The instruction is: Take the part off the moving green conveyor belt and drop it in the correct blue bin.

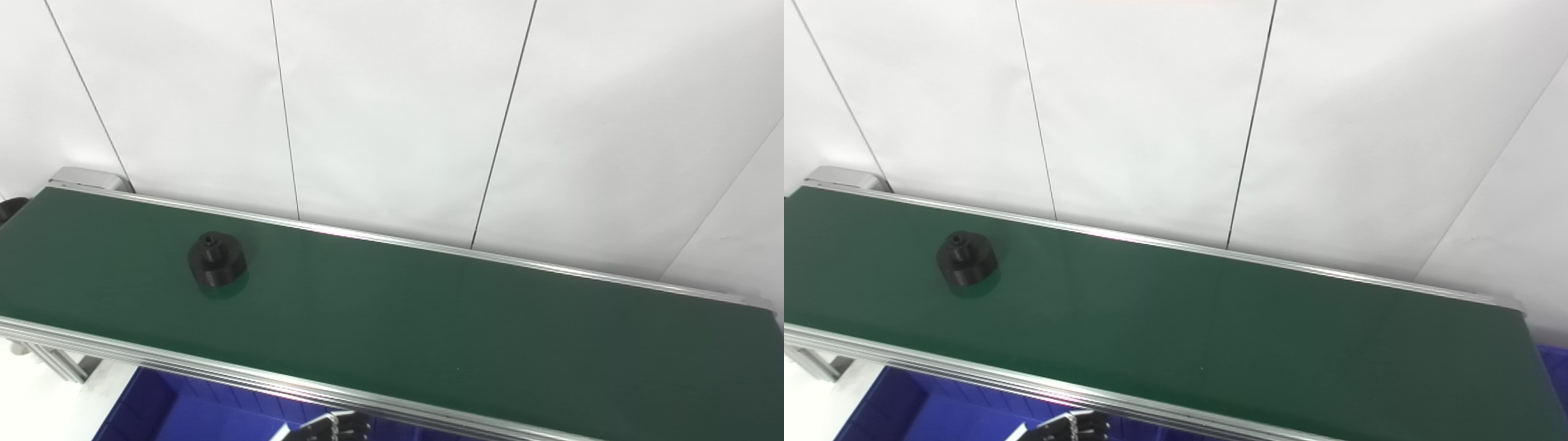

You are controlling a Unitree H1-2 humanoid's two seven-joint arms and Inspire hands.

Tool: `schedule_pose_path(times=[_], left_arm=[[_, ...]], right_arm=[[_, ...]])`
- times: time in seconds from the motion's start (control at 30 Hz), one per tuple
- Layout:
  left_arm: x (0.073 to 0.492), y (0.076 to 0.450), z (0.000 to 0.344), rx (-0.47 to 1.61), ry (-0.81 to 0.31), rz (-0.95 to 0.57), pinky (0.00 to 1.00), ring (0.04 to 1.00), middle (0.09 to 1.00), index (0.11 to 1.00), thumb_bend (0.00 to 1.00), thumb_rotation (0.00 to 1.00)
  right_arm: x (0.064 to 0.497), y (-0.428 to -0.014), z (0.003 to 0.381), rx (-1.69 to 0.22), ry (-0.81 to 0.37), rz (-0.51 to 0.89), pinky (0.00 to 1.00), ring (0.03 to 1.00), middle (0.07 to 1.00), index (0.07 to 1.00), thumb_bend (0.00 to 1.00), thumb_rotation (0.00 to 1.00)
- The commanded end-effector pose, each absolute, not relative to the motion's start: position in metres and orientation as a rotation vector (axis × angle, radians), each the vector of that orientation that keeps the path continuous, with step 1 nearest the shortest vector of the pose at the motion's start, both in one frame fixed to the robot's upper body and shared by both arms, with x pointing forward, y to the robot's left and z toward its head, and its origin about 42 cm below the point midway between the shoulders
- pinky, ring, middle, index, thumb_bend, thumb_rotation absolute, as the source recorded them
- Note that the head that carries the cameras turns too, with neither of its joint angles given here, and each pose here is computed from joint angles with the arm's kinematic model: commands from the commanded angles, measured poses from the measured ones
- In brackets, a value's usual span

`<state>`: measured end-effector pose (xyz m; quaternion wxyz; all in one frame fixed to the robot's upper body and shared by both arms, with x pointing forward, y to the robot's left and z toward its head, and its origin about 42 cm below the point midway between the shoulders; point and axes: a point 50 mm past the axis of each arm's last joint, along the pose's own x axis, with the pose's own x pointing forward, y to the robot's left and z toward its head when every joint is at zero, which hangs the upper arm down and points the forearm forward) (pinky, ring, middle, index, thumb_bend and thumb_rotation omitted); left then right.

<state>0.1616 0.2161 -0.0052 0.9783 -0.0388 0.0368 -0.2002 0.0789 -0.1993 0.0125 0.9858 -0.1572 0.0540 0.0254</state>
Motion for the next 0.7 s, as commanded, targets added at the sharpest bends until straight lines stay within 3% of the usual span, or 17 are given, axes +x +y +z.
schedule_pose_path(times=[0.0, 0.1, 0.2, 0.43, 0.67], left_arm=[[0.164, 0.214, 0.004, -0.084, 0.006, -0.411, 0.67, 0.746, 0.767, 0.75, 0.81, 0.29], [0.163, 0.217, 0.005, -0.074, 0.004, -0.431, 0.67, 0.753, 0.771, 0.754, 0.8, 0.3], [0.161, 0.22, 0.005, -0.076, 0.003, -0.438, 0.68, 0.761, 0.778, 0.758, 0.79, 0.31], [0.151, 0.221, 0.007, -0.06, 0.01, -0.416, 0.64, 0.742, 0.779, 0.752, 0.82, 0.34], [0.148, 0.218, 0.009, -0.016, 0.02, -0.417, 0.66, 0.742, 0.773, 0.752, 0.82, 0.32]], right_arm=[[0.08, -0.198, 0.025, -0.288, 0.015, 0.042, 0.77, 0.813, 0.913, 0.94, 0.86, 0.38], [0.081, -0.198, 0.031, -0.288, -0.009, 0.047, 0.76, 0.793, 0.917, 0.943, 0.86, 0.39], [0.081, -0.196, 0.042, -0.297, -0.049, 0.044, 0.83, 0.861, 0.918, 0.95, 0.85, 0.39], [0.093, -0.193, 0.071, -0.3, -0.173, 0.055, 0.81, 0.882, 0.91, 0.947, 0.85, 0.42], [0.11, -0.196, 0.094, -0.284, -0.278, 0.057, 0.84, 0.886, 0.908, 0.937, 0.85, 0.35]])
